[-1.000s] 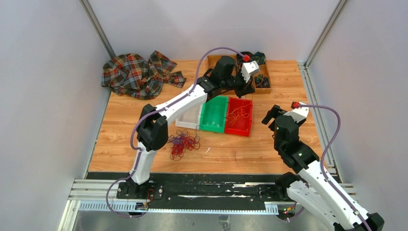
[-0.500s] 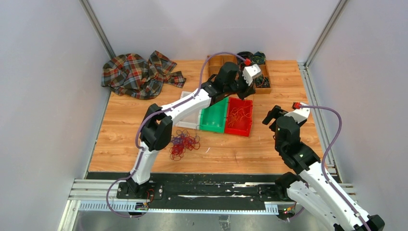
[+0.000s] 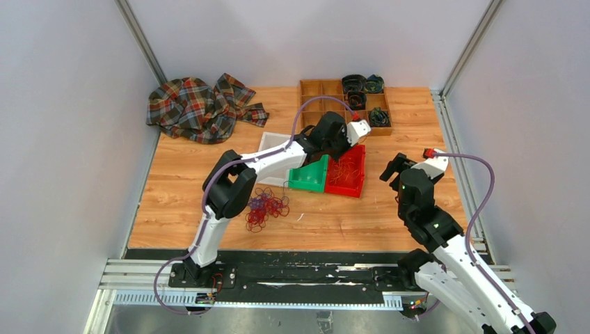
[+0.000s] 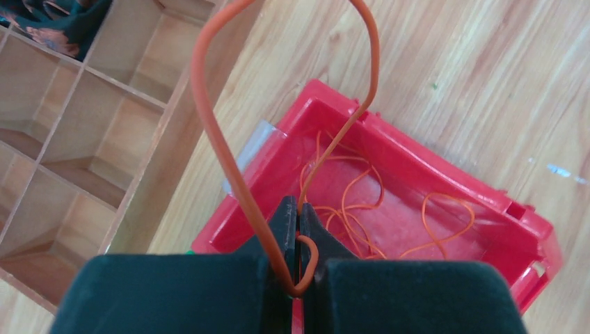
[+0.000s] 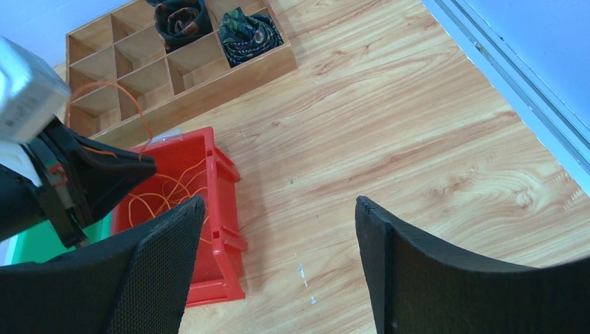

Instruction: Untangle the cables

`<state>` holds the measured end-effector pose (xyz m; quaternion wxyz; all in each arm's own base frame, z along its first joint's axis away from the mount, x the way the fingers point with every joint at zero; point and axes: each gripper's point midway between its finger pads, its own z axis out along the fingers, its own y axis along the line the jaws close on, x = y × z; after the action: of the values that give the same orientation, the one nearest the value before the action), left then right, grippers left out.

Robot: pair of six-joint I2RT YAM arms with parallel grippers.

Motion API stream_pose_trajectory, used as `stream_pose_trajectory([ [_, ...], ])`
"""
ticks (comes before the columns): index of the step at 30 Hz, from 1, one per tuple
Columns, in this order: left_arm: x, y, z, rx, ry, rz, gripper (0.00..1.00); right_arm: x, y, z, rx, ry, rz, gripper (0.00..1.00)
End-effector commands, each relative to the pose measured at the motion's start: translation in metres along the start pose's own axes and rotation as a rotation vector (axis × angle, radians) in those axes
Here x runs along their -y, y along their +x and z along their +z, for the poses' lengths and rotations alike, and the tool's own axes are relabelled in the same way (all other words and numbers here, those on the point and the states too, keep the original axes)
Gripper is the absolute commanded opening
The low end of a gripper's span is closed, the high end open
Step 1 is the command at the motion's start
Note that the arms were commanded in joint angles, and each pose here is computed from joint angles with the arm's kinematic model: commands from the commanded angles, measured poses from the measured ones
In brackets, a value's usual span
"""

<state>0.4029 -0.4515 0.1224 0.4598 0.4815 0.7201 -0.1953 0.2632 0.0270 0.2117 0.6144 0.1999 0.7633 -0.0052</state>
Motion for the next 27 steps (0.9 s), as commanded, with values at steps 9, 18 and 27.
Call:
stream_pose_trajectory([
  [9,0.017,-0.001,-0.021,-0.044,0.041,0.188,0.29,0.003,-0.01,0.001,-0.005,0.014,-0.02,0.79],
  [18,0.038,0.0,-0.07,-0.05,0.274,0.15,0.5,-0.019,-0.024,0.012,-0.051,-0.053,0.0,0.8],
  [27,0.019,-0.028,-0.113,0.005,0.295,0.116,0.72,-0.035,0.016,0.049,-0.247,-0.089,0.051,0.84],
])
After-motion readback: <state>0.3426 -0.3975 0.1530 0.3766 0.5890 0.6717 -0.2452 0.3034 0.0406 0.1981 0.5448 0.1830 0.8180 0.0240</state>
